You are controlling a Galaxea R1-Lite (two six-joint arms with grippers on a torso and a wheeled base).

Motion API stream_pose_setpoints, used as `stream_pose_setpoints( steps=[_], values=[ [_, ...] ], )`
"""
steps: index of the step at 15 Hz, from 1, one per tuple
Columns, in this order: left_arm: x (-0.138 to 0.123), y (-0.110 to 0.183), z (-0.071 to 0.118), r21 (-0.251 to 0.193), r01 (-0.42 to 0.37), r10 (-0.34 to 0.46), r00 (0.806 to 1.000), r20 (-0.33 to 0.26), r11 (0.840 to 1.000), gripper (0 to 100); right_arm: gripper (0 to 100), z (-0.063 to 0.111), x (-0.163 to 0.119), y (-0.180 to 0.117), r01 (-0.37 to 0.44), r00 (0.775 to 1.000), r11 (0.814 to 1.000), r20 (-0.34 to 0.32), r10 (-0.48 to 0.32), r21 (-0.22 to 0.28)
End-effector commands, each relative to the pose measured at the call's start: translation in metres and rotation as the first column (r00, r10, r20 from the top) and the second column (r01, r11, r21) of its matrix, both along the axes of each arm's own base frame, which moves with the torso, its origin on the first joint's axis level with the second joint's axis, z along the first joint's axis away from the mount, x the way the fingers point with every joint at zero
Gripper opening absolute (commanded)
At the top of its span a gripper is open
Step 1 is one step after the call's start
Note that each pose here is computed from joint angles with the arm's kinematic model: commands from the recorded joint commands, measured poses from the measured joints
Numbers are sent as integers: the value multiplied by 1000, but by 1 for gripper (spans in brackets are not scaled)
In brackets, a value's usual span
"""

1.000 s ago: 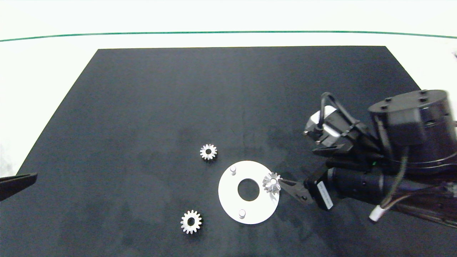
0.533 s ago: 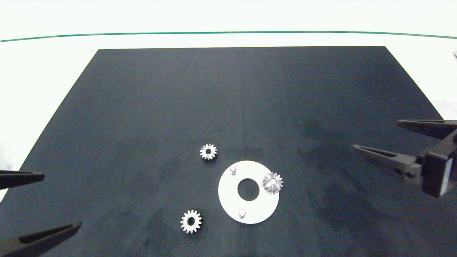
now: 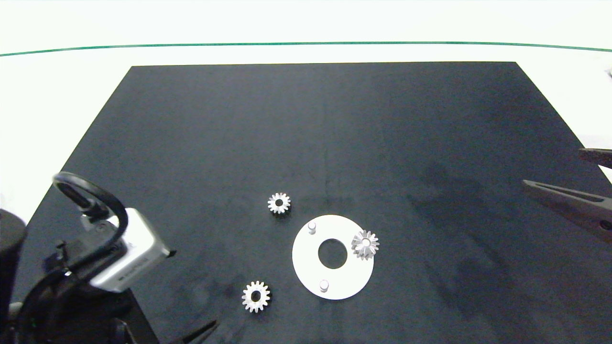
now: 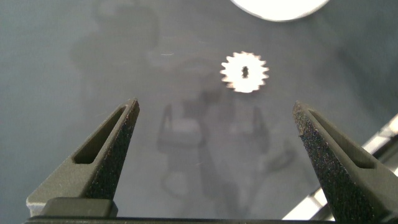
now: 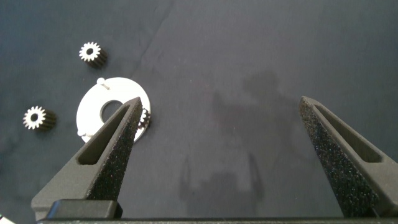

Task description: Install three planetary gears onto the carrier pins

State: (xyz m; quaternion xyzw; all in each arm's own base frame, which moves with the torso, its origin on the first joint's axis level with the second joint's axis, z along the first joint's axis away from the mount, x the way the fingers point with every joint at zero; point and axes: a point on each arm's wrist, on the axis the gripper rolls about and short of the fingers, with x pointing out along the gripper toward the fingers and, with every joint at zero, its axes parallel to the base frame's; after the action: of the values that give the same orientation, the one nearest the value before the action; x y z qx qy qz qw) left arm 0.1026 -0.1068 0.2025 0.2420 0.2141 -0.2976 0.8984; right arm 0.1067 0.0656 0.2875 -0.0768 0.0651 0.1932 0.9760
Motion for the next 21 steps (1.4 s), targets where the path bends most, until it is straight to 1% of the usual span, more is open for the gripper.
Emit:
stream_pose_setpoints(
  steps=[1, 3, 5, 6, 8, 9, 10, 11, 13, 17, 18, 19, 21],
  values=[
    [11, -34, -32, 127, 64, -52, 994, -96, 990, 100, 100, 0, -1, 0, -3, 1000, 1000, 1, 3, 0],
    [11, -51, -40, 146, 112, -98, 990, -102, 983, 100, 100, -2, 0, 0, -15, 1000, 1000, -3, 15, -1],
    [16, -62, -48, 174, 105, -90, 992, -94, 979, 100, 100, -2, -1, 0, -15, 1000, 1000, -2, 15, 0],
    [22, -70, -56, 201, 75, -61, 995, -74, 977, 100, 100, -2, -1, 0, -15, 1000, 1000, -2, 15, 0],
    [26, -77, -59, 196, 73, -63, 996, -59, 978, 100, 100, -2, -1, 0, -15, 1000, 1000, -2, 15, 0],
    [28, -78, -61, 225, 91, -81, 995, -50, 970, 100, 100, -2, -1, 0, -17, 1000, 1000, -2, 17, 0],
    [30, -79, -60, 231, 96, -89, 995, -41, 968, 100, 100, -1, -1, 0, -15, 1000, 1000, -1, 15, 2],
    [32, -78, -58, 226, 85, -79, 996, -36, 970, 100, 100, -2, -1, 0, -17, 1000, 1000, -1, 17, 1],
    [34, -76, -59, 232, 78, -72, 997, -37, 970, 100, 100, -1, -3, -1, -26, 1000, 1000, 3, 26, 5],
    [40, -79, -58, 223, 74, -66, 997, -43, 972, 100, 100, -1, -3, -1, -31, 1000, 1000, 2, 31, 5],
    [41, -80, -57, 209, 79, -71, 996, -47, 975, 100, 100, -1, -3, -1, -31, 1000, 1000, 2, 31, 5],
    [41, -81, -56, 199, 89, -80, 995, -53, 976, 99, 100, -1, -3, -1, -30, 1000, 1000, 1, 30, 7],
    [44, -80, -58, 198, 84, -73, 995, -66, 976, 95, 100, -2, -3, -1, -32, 999, 999, -2, 32, 5]
  ],
)
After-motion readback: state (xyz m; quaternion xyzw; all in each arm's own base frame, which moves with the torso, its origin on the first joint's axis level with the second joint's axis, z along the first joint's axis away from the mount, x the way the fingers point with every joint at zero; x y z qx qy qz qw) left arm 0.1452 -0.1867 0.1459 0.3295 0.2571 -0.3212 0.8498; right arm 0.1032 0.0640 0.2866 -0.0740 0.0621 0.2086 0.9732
